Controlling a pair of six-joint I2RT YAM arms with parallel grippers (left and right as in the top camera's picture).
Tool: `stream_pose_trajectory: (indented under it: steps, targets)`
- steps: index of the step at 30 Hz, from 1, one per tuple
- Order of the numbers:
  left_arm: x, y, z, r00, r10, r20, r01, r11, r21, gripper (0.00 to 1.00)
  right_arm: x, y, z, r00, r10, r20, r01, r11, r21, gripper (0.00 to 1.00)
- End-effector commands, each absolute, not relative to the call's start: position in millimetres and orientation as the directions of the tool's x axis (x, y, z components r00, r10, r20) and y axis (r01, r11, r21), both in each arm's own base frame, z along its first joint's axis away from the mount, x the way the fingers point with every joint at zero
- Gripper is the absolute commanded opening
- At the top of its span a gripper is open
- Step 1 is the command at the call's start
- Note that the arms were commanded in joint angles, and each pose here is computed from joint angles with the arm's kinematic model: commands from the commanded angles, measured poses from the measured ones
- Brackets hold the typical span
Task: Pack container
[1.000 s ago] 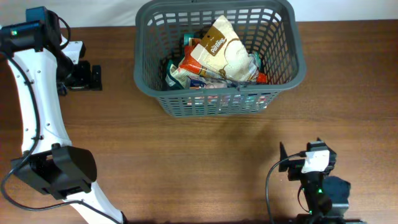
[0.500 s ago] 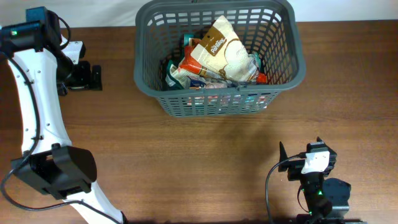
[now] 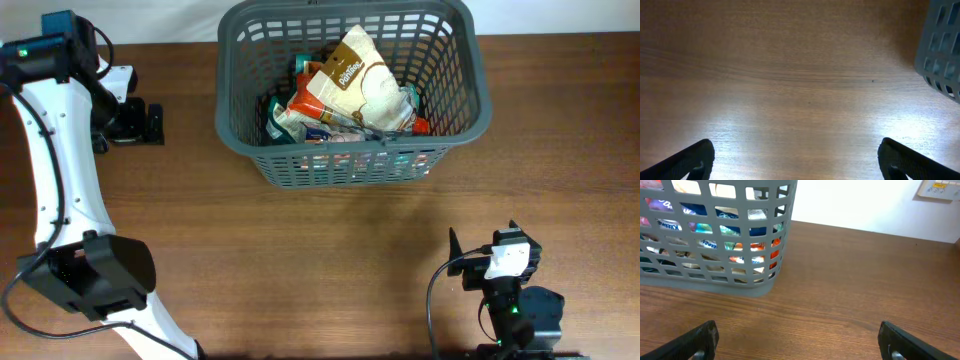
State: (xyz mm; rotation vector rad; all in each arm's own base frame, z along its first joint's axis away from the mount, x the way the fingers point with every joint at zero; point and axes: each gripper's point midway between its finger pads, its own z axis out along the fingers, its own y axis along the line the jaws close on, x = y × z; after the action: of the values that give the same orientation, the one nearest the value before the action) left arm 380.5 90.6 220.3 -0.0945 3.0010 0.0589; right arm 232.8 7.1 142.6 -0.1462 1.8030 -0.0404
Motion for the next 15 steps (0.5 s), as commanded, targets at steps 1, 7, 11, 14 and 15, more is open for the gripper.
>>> stream_pose_trajectory:
  steps: [1, 7, 11, 14, 15]
  targets:
    - [374, 80, 241, -0.980, -0.047, -0.195, -0.055, 0.998, 0.035, 0.99, 233, 7, 141, -0.225, -0.118, -0.967, -0.076, 0.992, -0.104, 0.99]
    - [335, 38, 266, -0.970, 0.050, -0.236, 0.041, 0.998, 0.041, 0.99, 233, 7, 141, -0.225, -0.118, -0.967, -0.076, 0.992, -0.104, 0.99]
    - [287, 14, 275, -0.939, 0.153, -0.309, 0.135, 0.988, 0.080, 0.99, 233, 7, 141, -0.225, -0.118, -0.967, -0.076, 0.992, -0.104, 0.99]
    - [279, 3, 283, -0.867, 0.173, -0.467, 0.151, 0.985, 0.084, 0.99, 233, 7, 141, -0.225, -0.118, -0.967, -0.076, 0.992, -0.104, 0.99]
    - [281, 3, 287, -0.834, 0.168, -0.526, 0.140, 0.986, 0.091, 0.99, 233, 7, 141, -0.225, -0.118, -0.967, -0.076, 0.992, -0.104, 0.99]
